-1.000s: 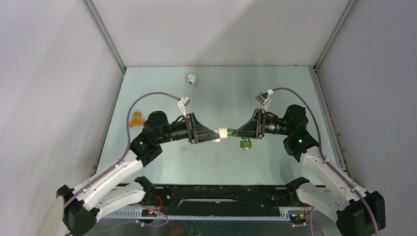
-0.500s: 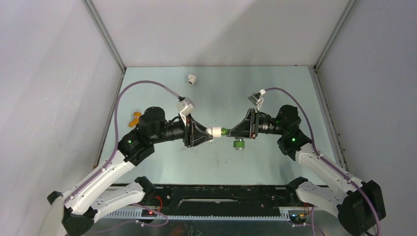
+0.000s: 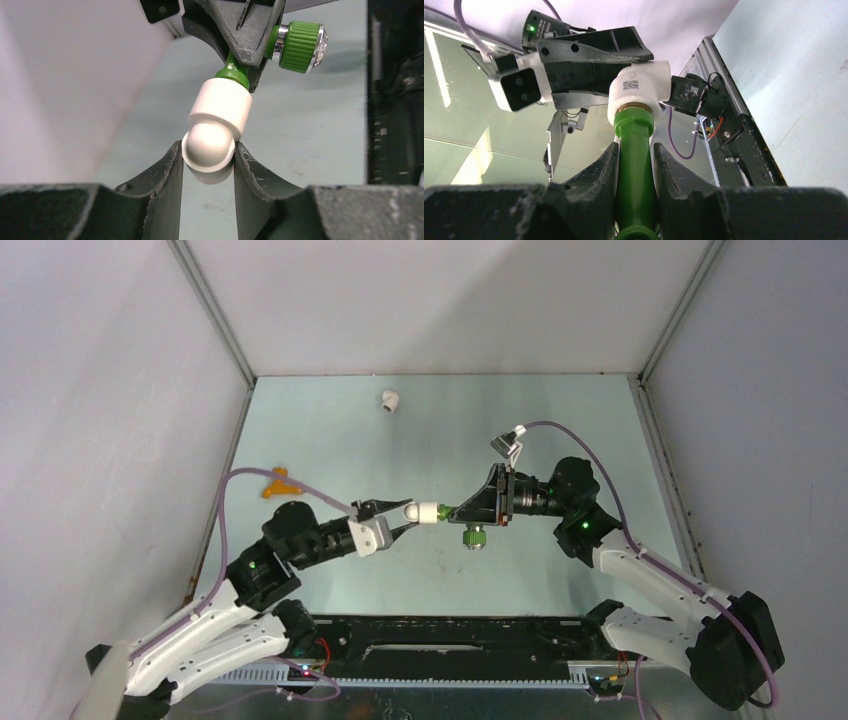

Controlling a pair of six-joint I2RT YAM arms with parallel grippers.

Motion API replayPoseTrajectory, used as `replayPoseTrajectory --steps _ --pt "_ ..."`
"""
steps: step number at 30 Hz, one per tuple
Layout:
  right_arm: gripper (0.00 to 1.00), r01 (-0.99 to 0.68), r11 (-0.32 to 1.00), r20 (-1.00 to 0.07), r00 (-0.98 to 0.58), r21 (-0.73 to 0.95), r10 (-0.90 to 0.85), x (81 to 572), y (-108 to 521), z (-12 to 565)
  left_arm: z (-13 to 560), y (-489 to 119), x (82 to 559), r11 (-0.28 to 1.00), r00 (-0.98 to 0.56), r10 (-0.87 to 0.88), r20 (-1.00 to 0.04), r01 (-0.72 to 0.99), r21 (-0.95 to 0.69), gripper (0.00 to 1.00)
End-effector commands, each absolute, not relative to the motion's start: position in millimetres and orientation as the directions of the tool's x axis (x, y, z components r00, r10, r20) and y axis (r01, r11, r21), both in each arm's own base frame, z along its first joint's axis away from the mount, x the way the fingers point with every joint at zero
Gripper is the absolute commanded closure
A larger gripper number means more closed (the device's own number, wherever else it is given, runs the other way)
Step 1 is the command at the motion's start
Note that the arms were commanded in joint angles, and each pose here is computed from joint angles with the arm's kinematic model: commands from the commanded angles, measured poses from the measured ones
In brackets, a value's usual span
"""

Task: Install the water faucets
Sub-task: Screw the water faucet onto the adaptor.

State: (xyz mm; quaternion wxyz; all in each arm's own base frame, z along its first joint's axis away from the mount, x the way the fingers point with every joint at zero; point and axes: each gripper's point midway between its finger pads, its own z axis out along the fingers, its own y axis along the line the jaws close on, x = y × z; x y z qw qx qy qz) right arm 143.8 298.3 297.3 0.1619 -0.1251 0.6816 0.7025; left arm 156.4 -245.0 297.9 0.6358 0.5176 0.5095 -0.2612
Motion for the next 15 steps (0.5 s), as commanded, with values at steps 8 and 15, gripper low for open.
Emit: replayPoseTrajectory --steps 8,15 --pt "1.00 -0.423 -0.088 -0.426 -0.904 0.902 -0.023 124 302 307 373 -223 176 0.407 0.841 0.331 -0.428 0.282 0.869 1.00" --pt "1.00 -0.424 -0.089 -0.428 -0.904 0.901 -0.026 123 303 307 372 -224 173 0.296 0.886 0.404 -0.227 0.108 0.949 1.00"
